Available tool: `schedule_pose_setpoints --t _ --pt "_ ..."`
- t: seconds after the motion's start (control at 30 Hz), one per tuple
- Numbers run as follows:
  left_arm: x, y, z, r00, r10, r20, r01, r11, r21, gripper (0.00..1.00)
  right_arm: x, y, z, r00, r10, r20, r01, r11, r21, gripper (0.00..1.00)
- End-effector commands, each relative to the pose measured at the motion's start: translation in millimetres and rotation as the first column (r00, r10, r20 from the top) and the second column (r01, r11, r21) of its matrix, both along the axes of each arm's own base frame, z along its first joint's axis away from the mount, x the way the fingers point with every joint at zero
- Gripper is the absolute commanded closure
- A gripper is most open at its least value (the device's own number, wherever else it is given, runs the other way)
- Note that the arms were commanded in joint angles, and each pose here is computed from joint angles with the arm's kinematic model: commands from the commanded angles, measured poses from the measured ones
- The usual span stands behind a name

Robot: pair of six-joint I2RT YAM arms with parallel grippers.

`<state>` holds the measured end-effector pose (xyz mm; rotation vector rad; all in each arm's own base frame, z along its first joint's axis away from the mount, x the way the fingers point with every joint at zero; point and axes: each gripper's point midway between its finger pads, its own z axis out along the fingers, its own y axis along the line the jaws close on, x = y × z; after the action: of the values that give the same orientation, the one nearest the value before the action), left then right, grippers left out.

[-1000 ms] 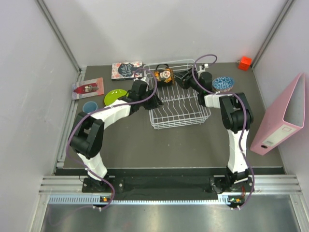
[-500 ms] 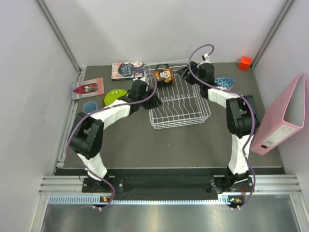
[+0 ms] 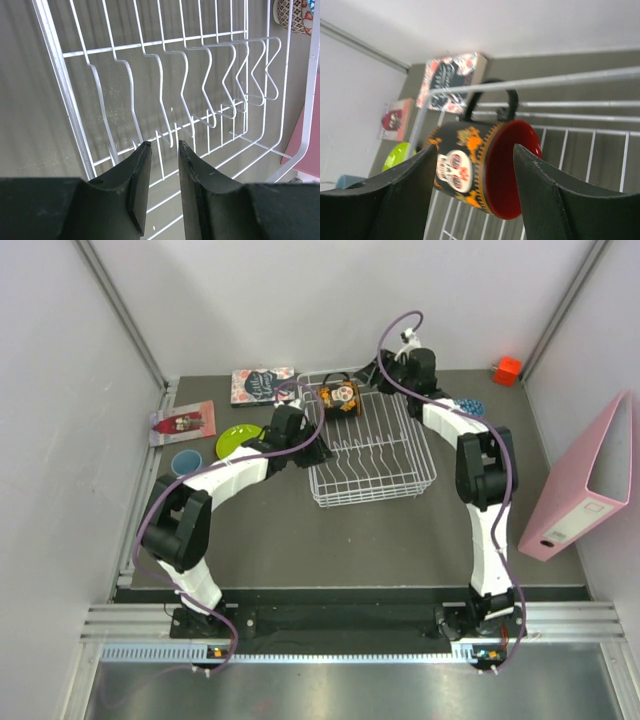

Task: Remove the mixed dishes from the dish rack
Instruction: Pick up the cup from the dish rack.

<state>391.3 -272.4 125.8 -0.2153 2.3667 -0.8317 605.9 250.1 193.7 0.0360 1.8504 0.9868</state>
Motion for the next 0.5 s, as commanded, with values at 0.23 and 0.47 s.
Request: schedule_pose_setpoints --t 0.23,0.47 --pt "-2 4 4 1.000 -0.010 0.011 0.010 1.000 0.012 0.66 -10 12 -37 0.989 0.150 -0.009 -0.150 0.989 -0.018 0.41" --pt "-5 4 1 1.000 -0.012 0.001 0.012 1.000 0.009 0.66 -21 28 -38 0.969 0.248 0.013 -0.248 0.968 0.038 0.42"
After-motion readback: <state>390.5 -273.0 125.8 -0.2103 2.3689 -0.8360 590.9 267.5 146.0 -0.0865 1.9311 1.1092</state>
